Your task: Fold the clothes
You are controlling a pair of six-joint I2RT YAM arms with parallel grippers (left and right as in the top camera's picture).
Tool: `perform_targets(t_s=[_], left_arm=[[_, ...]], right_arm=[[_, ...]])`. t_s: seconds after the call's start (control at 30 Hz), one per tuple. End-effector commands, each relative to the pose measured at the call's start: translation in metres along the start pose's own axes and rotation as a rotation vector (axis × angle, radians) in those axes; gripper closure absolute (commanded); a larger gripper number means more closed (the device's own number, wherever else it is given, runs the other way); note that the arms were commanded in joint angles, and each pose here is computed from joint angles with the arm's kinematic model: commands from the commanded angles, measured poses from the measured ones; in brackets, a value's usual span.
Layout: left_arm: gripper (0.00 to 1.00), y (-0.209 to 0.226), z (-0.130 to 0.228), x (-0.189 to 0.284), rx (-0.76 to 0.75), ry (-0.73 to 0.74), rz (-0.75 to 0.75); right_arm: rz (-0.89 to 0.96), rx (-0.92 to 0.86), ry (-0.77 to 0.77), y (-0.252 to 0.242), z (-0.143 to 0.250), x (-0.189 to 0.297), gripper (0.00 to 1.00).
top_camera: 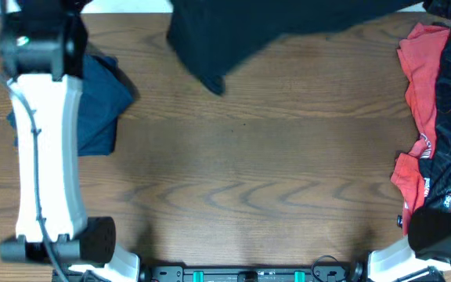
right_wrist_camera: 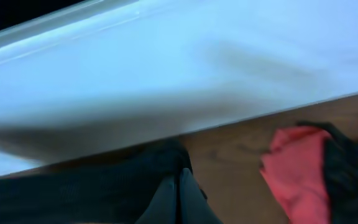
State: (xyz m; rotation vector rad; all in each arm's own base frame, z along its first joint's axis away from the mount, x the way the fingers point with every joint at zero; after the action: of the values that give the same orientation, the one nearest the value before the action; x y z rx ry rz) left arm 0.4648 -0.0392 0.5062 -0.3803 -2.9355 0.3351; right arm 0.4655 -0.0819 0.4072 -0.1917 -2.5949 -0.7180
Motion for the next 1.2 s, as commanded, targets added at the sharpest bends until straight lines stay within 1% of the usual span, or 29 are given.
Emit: perform_targets(t_s=[0.0, 0.03, 0.17, 0.3, 0.4, 0.57, 0.67, 0.8, 0.9, 1.03, 1.17], left_arm=[[0.94, 0.009, 0.019, 0.015, 0.039, 0.122, -0.032], [0.94, 0.010, 0.036, 0.017, 0.063, 0.200, -0.036], [0.94, 0.018, 0.118, 0.046, 0.156, 0.589, -0.107], [0.94, 0.021, 0.180, 0.076, 0.203, 0.888, -0.142], [0.94, 0.023, 0.215, 0.094, 0.193, 1.062, -0.133], [0.94, 0.025, 0.264, 0.121, 0.215, 1.300, -0.119], [0.94, 0.024, 0.292, 0.135, 0.251, 1.423, -0.109], [0.94, 0.004, 0.328, 0.150, 0.284, 1.552, 0.044], [0.94, -0.007, 0.358, 0.167, 0.285, 1.645, 0.096], [0.94, -0.014, 0.392, 0.192, 0.281, 1.710, 0.107], [0.94, -0.020, 0.407, 0.218, 0.310, 1.712, 0.124]], right_arm=[[0.236, -0.025, -0.040, -0.037, -0.004, 0.011, 0.99], [0.278, -0.018, -0.008, -0.044, 0.003, 0.012, 0.99], [0.434, 0.016, 0.163, -0.072, 0.041, 0.020, 0.99], [0.588, 0.025, 0.361, -0.102, 0.087, 0.031, 0.99], [0.659, 0.028, 0.490, -0.120, 0.120, 0.034, 0.99], [0.759, -0.013, 0.686, -0.148, 0.171, 0.044, 0.99], [0.805, -0.023, 0.794, -0.163, 0.200, 0.050, 0.99], [0.855, -0.048, 0.906, -0.181, 0.233, 0.058, 0.99], [0.886, -0.069, 0.960, -0.193, 0.253, 0.063, 0.99], [0.910, -0.092, 0.988, -0.205, 0.270, 0.069, 0.99], [0.919, -0.121, 0.981, -0.211, 0.277, 0.073, 0.99]])
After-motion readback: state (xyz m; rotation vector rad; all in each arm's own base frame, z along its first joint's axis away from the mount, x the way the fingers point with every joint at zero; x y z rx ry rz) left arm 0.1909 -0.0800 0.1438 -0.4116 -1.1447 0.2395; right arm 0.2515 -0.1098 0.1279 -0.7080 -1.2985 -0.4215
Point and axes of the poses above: each gripper's point midway between its finger pads, its own x axis back along the fingers, its own y axis along the line the jaws close on, z = x × y, the point moved 3 cm from there along x, back along the fingers, and after that the axes turned 13 degrees about -x, right-handed, at the moved point
